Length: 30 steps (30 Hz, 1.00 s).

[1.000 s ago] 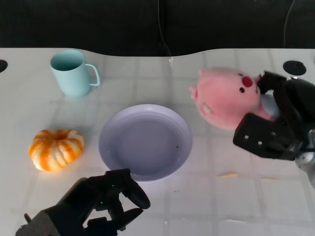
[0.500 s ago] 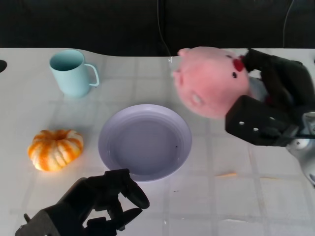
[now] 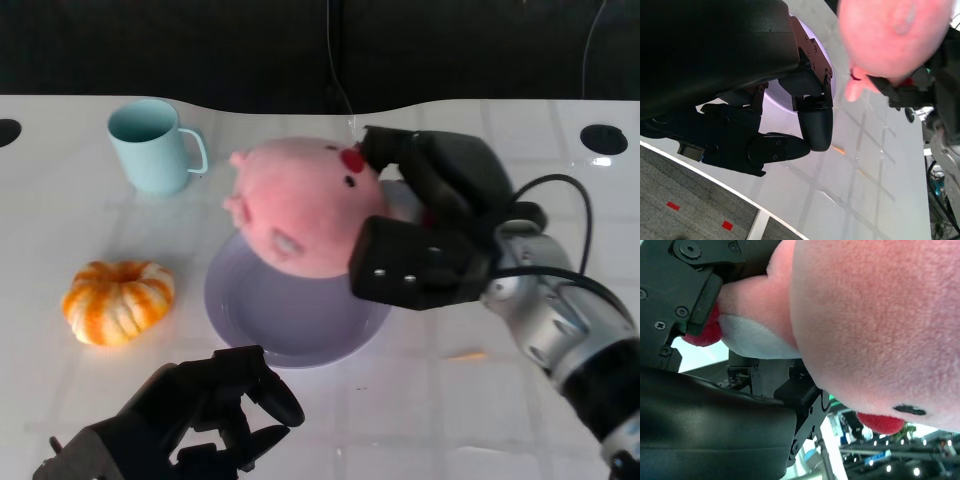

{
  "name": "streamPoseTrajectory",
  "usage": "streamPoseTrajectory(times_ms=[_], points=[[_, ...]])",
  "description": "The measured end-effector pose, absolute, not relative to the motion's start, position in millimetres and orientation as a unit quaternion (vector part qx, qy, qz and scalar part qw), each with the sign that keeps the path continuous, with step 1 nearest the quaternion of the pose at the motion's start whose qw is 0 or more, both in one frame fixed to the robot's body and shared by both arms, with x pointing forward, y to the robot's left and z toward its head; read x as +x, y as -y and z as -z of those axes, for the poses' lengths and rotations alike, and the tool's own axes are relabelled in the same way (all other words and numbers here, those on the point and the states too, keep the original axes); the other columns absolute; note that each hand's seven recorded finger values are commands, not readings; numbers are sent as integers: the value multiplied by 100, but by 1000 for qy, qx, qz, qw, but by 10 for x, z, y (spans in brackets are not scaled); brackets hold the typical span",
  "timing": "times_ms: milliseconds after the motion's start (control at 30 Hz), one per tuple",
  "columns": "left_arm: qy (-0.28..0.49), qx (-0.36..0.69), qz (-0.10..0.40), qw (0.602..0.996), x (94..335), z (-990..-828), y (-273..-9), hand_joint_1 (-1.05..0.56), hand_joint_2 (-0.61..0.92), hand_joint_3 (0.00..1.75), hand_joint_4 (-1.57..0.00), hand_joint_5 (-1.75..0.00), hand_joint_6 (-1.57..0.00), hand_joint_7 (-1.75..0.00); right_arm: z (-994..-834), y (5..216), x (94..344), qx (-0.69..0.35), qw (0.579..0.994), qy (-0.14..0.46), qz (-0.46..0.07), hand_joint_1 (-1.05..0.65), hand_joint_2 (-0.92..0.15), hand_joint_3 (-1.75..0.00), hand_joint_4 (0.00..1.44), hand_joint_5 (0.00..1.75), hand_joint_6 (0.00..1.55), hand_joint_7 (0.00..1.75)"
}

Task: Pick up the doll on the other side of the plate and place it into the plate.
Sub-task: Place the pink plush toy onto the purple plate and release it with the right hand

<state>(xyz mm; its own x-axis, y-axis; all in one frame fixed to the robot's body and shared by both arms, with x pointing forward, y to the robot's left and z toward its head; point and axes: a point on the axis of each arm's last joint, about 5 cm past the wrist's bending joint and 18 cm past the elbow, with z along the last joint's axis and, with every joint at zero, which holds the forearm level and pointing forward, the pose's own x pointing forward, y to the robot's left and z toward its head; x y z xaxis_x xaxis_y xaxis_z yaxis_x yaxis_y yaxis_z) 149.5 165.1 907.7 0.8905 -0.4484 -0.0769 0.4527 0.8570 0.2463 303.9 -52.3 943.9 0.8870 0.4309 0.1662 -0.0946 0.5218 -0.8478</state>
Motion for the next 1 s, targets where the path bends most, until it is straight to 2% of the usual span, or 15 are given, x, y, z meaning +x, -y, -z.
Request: streamPoseTrajectory(times_ms=[267,300,367,400,433,467,500,567,600,633,700,833,1000], points=[[-7,129,237,963,1491,-9077,-1631,-28,92,41,-59,-175,-60,-128,-9382,269,3045,-475,839,179,-197,-18,-42,-101,93,175,78,166],[-7,129,238,963,1490,-9076,-1627,-28,92,42,-59,-175,-60,-129,-9386,253,3045,-475,838,181,-200,-21,-47,-88,90,173,78,148],[-7,128,239,962,1489,-9074,-1619,-28,92,42,-60,-175,-60,-129,-9398,229,3045,-474,837,180,-205,-24,-63,-51,88,164,91,87],[-7,128,240,962,1489,-9074,-1616,-28,92,42,-60,-175,-60,-129,-9404,217,3044,-474,837,177,-209,-26,-73,-33,85,146,95,52],[-6,129,240,962,1489,-9074,-1613,-29,92,42,-60,-175,-60,-129,-9407,208,3042,-475,836,173,-214,-28,-78,-24,85,126,95,32],[-6,129,240,962,1489,-9074,-1612,-29,92,42,-59,-175,-60,-129,-9411,205,3042,-476,835,168,-220,-31,-83,-18,83,109,87,17],[-6,132,240,962,1489,-9075,-1612,-29,92,43,-59,-175,-60,-129,-9420,204,3042,-476,833,166,-227,-37,-87,-13,73,91,75,7],[-6,136,240,961,1489,-9075,-1612,-29,91,43,-59,-175,-60,-130,-9446,208,3044,-481,826,162,-245,-51,-91,-14,44,57,52,2],[-5,137,240,961,1489,-9075,-1611,-29,91,43,-59,-175,-60,-130,-9462,217,3046,-486,821,160,-254,-54,-91,-14,38,49,47,1],[-4,137,240,961,1489,-9076,-1611,-29,91,43,-59,-175,-59,-130,-9478,226,3050,-491,816,158,-261,-64,-92,-15,24,38,33,0],[-2,138,240,961,1490,-9078,-1611,-29,91,43,-58,-175,-59,-130,-9505,237,3051,-504,805,148,-275,-73,-92,-17,12,30,23,0],[-1,139,240,961,1491,-9079,-1611,-28,90,44,-57,-175,-59,-130,-9590,271,3057,-527,787,138,-289,-80,-92,-19,5,25,16,0],[-1,139,240,961,1492,-9080,-1610,-29,90,44,-58,-175,-59,-130,-9704,304,3041,-539,774,143,-299,-85,-92,-21,3,24,14,0]])
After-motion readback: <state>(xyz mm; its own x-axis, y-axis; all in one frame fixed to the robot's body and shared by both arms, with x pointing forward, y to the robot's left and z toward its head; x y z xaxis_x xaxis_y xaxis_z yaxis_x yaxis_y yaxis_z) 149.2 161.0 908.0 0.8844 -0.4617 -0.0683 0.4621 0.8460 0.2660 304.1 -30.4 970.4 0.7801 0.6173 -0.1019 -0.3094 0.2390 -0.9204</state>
